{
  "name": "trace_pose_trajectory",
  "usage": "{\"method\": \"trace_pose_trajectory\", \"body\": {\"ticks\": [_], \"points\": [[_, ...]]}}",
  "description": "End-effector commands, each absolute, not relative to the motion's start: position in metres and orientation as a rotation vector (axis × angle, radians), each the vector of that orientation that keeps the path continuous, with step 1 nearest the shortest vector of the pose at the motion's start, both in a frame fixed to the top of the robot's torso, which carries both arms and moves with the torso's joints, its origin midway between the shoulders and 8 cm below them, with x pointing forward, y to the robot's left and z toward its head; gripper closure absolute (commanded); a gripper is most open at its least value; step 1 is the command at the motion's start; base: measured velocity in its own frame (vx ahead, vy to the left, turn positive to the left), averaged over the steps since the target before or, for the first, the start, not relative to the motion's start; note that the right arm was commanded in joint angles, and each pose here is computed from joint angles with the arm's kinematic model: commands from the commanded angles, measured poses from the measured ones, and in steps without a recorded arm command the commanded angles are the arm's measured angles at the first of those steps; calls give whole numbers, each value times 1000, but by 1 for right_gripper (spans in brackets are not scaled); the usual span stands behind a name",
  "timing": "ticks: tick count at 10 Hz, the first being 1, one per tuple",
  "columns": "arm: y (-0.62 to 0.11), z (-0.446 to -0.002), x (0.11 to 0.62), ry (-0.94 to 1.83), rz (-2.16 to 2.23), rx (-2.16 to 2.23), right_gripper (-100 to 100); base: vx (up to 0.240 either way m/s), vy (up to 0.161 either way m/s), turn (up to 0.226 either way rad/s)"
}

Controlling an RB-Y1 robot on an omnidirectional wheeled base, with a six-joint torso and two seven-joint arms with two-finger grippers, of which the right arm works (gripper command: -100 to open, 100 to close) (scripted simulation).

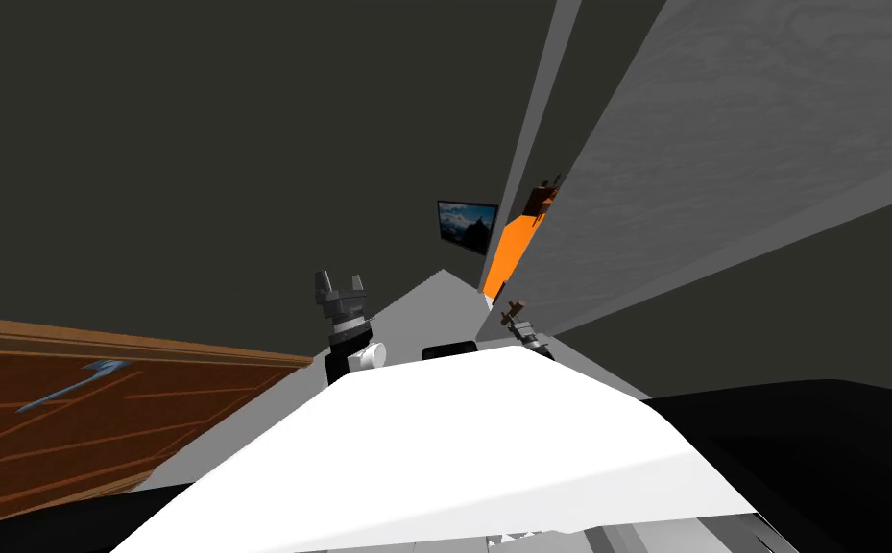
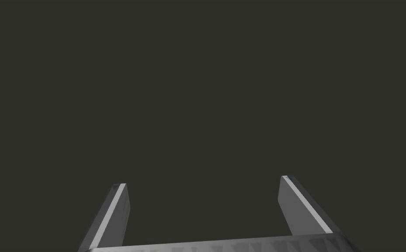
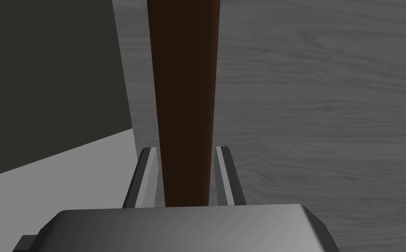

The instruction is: Pull the door open

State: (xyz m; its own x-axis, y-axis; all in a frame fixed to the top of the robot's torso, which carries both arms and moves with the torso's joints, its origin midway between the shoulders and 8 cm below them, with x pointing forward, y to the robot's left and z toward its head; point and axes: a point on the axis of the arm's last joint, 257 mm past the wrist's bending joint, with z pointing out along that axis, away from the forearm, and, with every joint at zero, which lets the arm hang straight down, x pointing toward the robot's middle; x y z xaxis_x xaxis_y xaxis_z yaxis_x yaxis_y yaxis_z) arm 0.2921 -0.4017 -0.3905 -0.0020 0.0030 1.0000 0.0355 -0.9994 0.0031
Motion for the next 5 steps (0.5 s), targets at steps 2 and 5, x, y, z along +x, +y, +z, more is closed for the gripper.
{"method": "trace_pose_trajectory", "body": {"ticks": [2,5], "points": [[-402,-391,284,-64,-2192,-2192,100,-185,-51,87],[-401,-392,282,-73,-2186,-2189,100,-139,-44,119]]}}
